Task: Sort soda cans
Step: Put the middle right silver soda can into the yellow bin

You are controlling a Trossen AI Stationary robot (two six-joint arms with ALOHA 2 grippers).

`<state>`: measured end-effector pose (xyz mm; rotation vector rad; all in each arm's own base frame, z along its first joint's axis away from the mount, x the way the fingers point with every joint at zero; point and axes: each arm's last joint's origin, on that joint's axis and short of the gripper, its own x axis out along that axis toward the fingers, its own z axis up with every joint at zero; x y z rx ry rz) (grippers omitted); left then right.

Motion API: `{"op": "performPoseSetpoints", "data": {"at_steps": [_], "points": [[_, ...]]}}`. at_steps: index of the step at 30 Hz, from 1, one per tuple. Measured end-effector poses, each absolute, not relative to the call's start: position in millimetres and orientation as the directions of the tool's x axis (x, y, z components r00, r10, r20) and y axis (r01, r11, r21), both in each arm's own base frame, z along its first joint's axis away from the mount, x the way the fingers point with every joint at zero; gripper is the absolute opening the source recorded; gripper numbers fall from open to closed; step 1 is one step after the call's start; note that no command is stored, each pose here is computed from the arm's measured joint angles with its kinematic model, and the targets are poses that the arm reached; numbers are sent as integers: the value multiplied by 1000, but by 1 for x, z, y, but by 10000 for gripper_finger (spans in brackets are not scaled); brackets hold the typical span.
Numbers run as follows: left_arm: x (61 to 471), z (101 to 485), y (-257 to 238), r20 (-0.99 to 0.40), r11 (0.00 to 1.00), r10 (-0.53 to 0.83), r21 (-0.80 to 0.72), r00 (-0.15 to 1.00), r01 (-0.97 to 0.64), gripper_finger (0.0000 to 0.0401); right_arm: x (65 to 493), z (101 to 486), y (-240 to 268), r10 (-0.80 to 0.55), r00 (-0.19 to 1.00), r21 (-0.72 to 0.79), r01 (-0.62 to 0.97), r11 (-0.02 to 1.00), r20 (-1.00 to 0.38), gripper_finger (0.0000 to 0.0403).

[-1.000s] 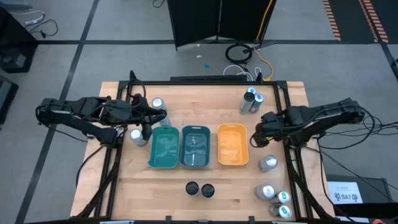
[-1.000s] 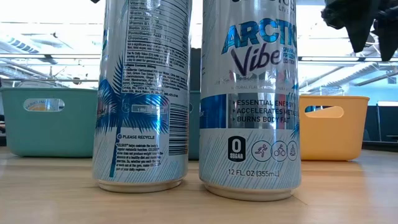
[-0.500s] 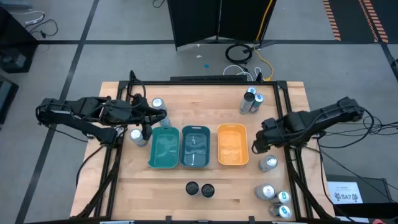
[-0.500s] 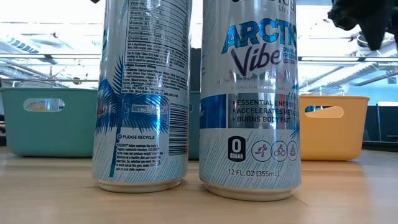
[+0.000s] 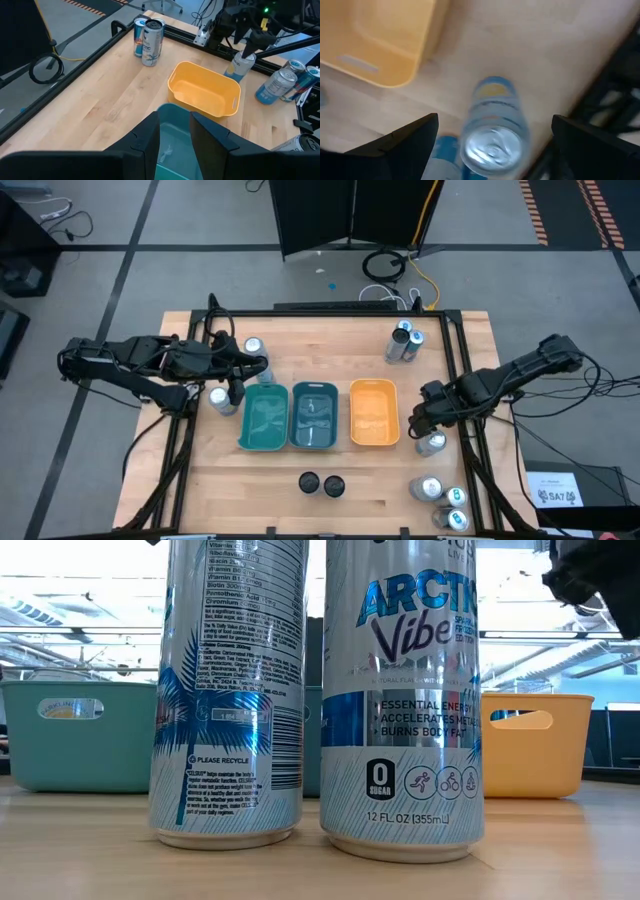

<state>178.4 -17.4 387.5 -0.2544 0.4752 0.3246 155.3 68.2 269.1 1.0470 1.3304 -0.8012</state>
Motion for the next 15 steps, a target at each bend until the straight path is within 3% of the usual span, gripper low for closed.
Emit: {"op": "performPoseSetpoints", "data": {"at_steps": [3,15], "points": [[178,387,-17,-484,918,245,-163,840,-362,116,154,261,68,137,173,209,922,326,-975,381],[178,387,-17,-484,918,245,-163,840,-362,116,148,254,78,162,137,182,934,309,-977,381]]}}
